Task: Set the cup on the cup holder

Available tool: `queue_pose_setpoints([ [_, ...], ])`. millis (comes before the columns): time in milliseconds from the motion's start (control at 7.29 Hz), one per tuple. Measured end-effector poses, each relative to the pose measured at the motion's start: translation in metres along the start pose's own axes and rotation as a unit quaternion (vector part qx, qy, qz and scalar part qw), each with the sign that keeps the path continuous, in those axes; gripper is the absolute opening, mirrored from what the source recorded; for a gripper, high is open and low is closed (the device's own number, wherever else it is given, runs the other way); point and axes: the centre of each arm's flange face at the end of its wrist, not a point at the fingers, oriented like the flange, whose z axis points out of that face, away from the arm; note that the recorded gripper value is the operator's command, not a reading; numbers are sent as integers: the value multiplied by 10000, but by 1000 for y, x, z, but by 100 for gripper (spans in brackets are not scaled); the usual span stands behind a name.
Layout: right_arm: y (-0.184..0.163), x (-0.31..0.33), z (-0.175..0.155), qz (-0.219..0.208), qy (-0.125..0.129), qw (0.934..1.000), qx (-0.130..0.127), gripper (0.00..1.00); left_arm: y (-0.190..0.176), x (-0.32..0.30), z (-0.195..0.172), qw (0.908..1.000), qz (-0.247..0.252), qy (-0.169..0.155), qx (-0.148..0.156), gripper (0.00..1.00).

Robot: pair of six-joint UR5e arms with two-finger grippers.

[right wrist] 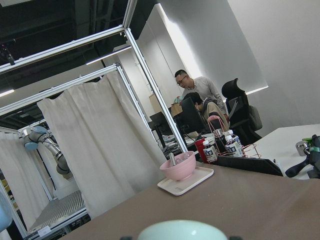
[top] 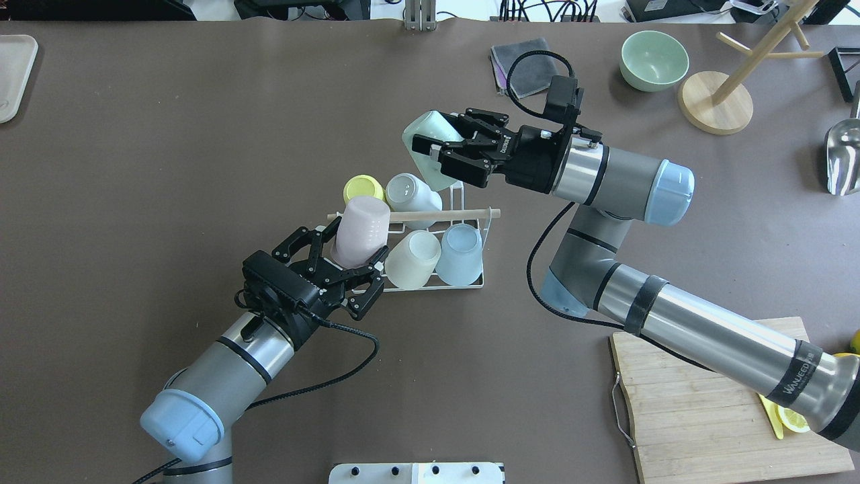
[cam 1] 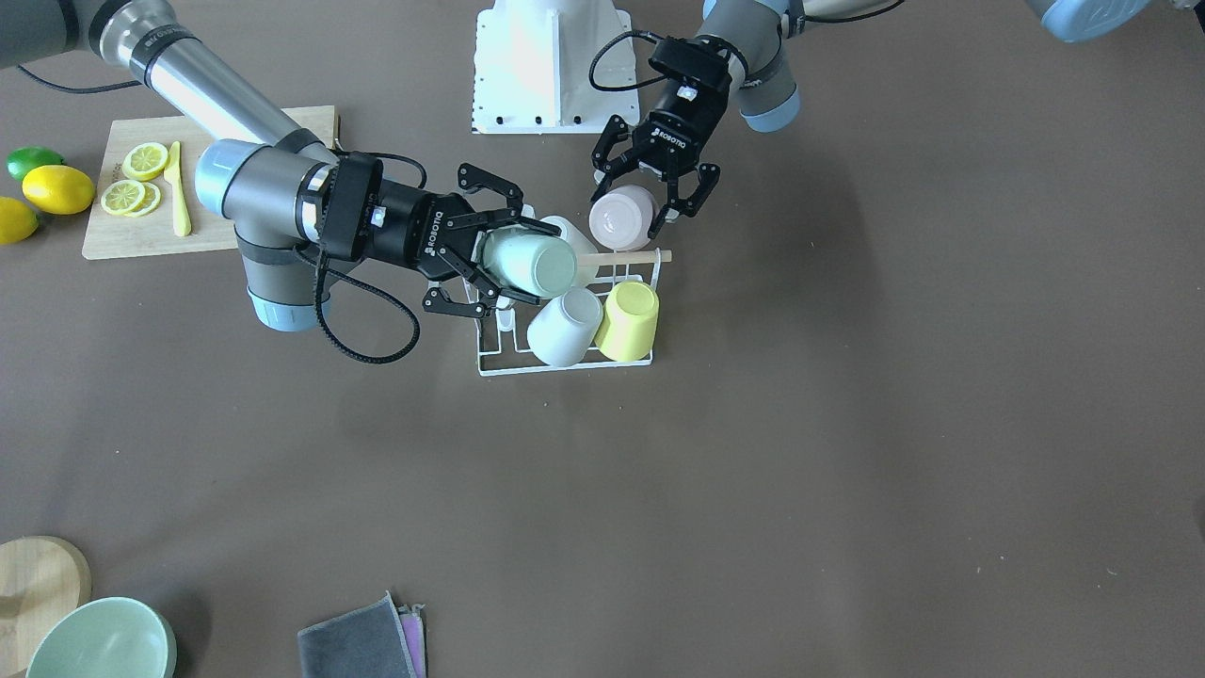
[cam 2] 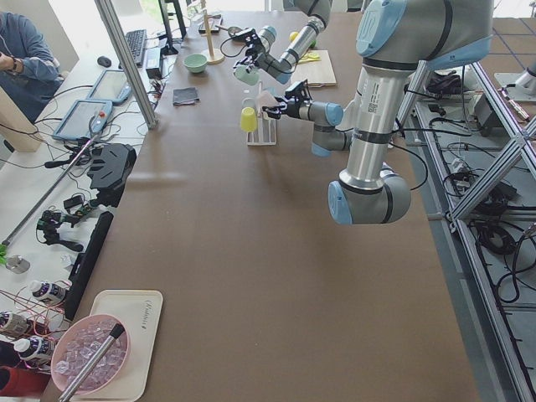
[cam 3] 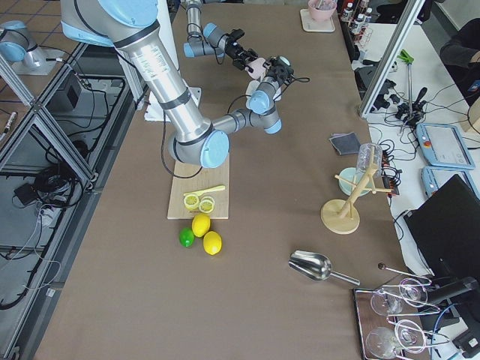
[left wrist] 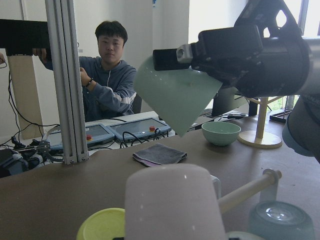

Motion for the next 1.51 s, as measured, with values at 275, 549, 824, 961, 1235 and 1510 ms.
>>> queue_pose_setpoints([
  [275,-16,15,-8,-569,173,9982,125,0,2,-1,1,10000,26,-19,-16,99],
  [549,-15,26,-7,-1133,411,9925,178,0,-10,-7,2,10000,-20,3,60,99],
  [824,6,23,-2,-1267,465,9908,126,0,-48,-42,-18,9994,116,292,-117,99],
  [961,16,21,0,-1270,478,9907,93,0,-66,-81,-33,9970,364,477,-490,99],
  [1235,27,20,0,-1252,497,9909,34,0,-105,-209,-50,9804,760,620,-1707,99],
  [1510,32,23,0,-1239,523,9909,-16,0,-118,-314,-76,9502,441,219,-3078,99],
])
